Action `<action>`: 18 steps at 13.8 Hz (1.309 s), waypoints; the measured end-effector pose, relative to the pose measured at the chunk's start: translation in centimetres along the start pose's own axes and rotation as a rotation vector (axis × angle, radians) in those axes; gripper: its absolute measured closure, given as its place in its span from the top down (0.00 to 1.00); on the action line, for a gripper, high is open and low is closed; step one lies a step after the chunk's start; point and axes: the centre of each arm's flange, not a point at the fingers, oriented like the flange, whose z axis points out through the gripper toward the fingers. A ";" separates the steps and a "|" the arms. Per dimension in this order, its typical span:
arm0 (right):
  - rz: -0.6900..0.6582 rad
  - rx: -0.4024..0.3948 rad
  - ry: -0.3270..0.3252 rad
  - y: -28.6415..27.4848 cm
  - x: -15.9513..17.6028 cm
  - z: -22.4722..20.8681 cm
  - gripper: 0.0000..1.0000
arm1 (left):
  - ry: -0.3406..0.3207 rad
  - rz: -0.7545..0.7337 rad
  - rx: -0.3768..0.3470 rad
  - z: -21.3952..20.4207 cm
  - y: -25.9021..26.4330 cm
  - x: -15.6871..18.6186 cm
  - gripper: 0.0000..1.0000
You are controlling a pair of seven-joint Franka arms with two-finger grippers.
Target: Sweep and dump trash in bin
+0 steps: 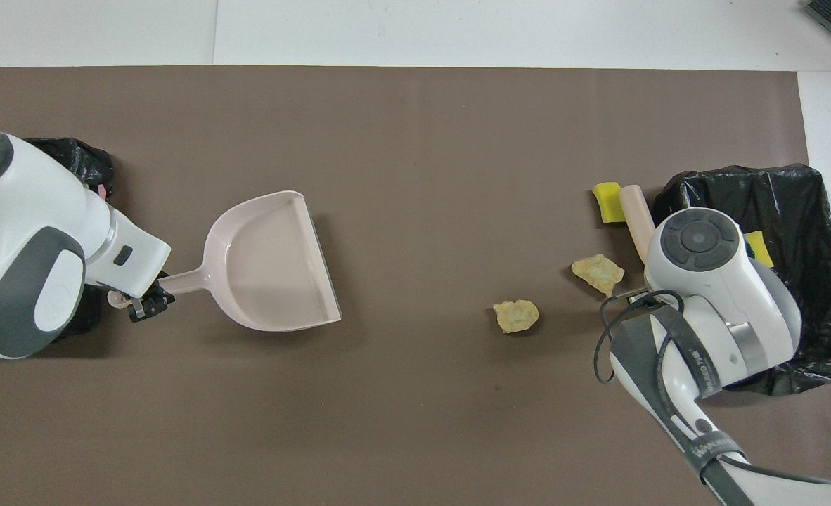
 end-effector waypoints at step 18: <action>-0.008 0.469 0.018 -23.1 -1.4 -10.2 0.26 | -0.021 0.139 0.067 7.5 9.7 5.3 0.32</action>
